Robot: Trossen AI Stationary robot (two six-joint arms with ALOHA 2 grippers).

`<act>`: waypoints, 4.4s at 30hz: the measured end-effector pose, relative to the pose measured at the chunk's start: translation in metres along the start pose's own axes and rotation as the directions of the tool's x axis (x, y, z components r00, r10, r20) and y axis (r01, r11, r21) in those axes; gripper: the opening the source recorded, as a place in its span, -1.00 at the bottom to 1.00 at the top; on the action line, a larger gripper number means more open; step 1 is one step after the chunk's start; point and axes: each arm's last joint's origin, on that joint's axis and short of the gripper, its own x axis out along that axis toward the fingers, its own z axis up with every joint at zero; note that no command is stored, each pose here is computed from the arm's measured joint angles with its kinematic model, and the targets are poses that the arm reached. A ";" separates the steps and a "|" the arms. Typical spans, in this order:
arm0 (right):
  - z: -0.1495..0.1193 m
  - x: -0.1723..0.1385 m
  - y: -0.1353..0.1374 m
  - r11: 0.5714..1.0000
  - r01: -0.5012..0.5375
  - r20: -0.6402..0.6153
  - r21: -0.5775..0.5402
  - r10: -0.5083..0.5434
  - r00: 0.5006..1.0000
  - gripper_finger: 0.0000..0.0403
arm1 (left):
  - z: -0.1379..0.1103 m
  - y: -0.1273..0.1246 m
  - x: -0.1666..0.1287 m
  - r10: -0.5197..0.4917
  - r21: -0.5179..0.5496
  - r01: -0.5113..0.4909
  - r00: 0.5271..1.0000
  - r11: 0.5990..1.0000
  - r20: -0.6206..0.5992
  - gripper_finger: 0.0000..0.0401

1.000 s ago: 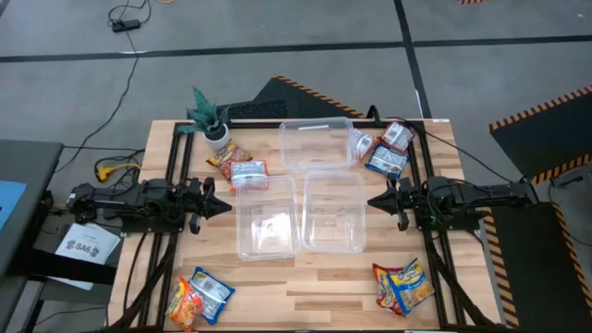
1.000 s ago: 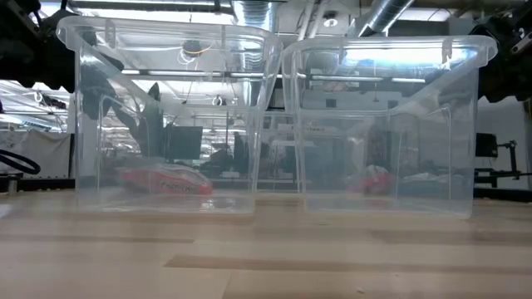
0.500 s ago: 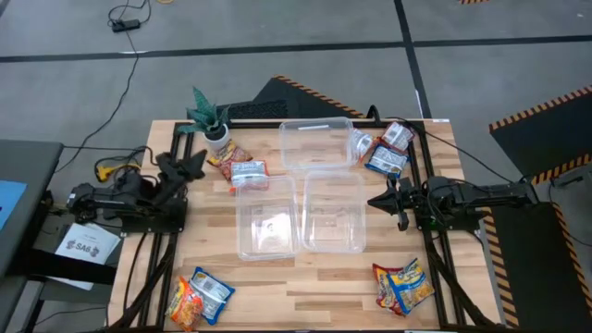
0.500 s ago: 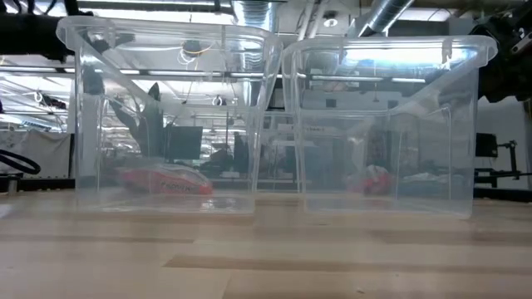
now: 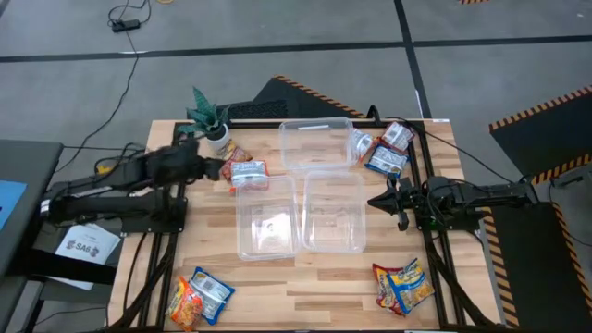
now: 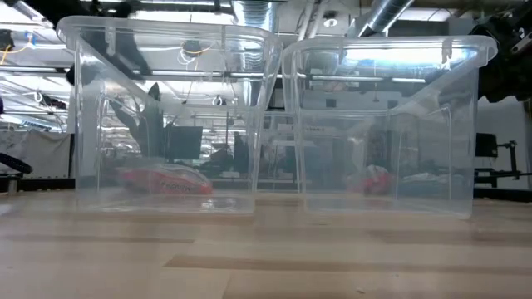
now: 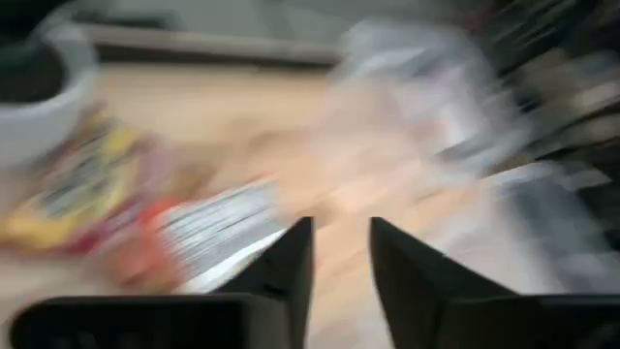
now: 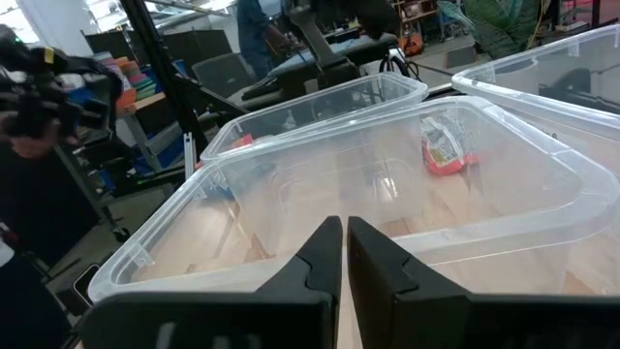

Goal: Sort Maruchan noodles
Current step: Put the top left orange noodle pack into the top transparent bin, then put the top orange noodle pack into the top transparent bin

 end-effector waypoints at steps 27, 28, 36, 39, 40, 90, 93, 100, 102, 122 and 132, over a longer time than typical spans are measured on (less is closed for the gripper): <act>0.000 0.000 0.000 1.000 0.000 0.000 0.000 0.000 1.000 -0.78 | -0.039 0.030 0.144 0.314 -0.222 -0.402 0.884 0.888 -0.346 0.19; 0.000 0.000 0.000 1.000 0.000 0.000 0.000 0.000 1.000 -0.78 | -0.041 0.030 0.146 0.318 -0.217 -0.407 0.881 0.887 -0.351 0.13; 0.000 0.000 0.000 1.000 0.000 0.000 0.000 0.000 1.000 -0.78 | -0.042 0.032 0.149 0.315 -0.123 -0.385 0.870 0.915 -0.378 -0.92; 0.000 0.000 0.000 1.000 0.000 0.000 0.000 0.000 1.000 -0.78 | -0.030 0.027 0.138 0.269 -0.128 -0.327 0.901 0.936 -0.340 -0.97; 0.000 0.000 0.000 1.000 0.000 0.001 0.000 0.000 1.000 -0.78 | -0.024 0.026 0.133 0.248 -0.139 -0.303 0.916 0.943 -0.314 -0.98; 0.001 0.000 0.000 0.999 0.006 0.018 -0.038 -0.006 1.000 -0.78 | 0.145 -0.189 0.150 -0.436 0.294 0.463 0.886 0.836 -0.156 0.14; 0.017 -0.001 0.003 0.999 -0.005 0.186 0.052 -0.005 0.982 -0.78 | 0.163 -0.189 0.107 -0.491 0.352 0.487 0.867 0.799 -0.083 0.15; 0.071 -0.034 0.004 0.934 0.009 0.758 0.358 -0.296 0.581 -0.78 | 0.161 -0.176 0.026 -0.524 0.417 0.459 0.850 0.784 0.050 0.14; 0.084 -0.041 0.004 0.911 0.039 0.778 0.411 -0.373 0.505 -0.78 | 0.152 -0.168 0.014 -0.504 0.403 0.433 0.860 0.806 0.084 0.14; 0.157 0.008 -0.109 0.095 0.845 -0.433 0.527 -0.825 0.363 -0.52 | 0.137 -0.143 -0.030 -0.566 0.334 0.490 0.802 0.806 0.190 0.14; 0.119 0.022 -0.185 -0.109 0.773 -0.633 0.625 -0.651 0.419 0.29 | 0.136 -0.144 -0.031 -0.602 0.331 0.535 0.784 0.778 0.149 0.14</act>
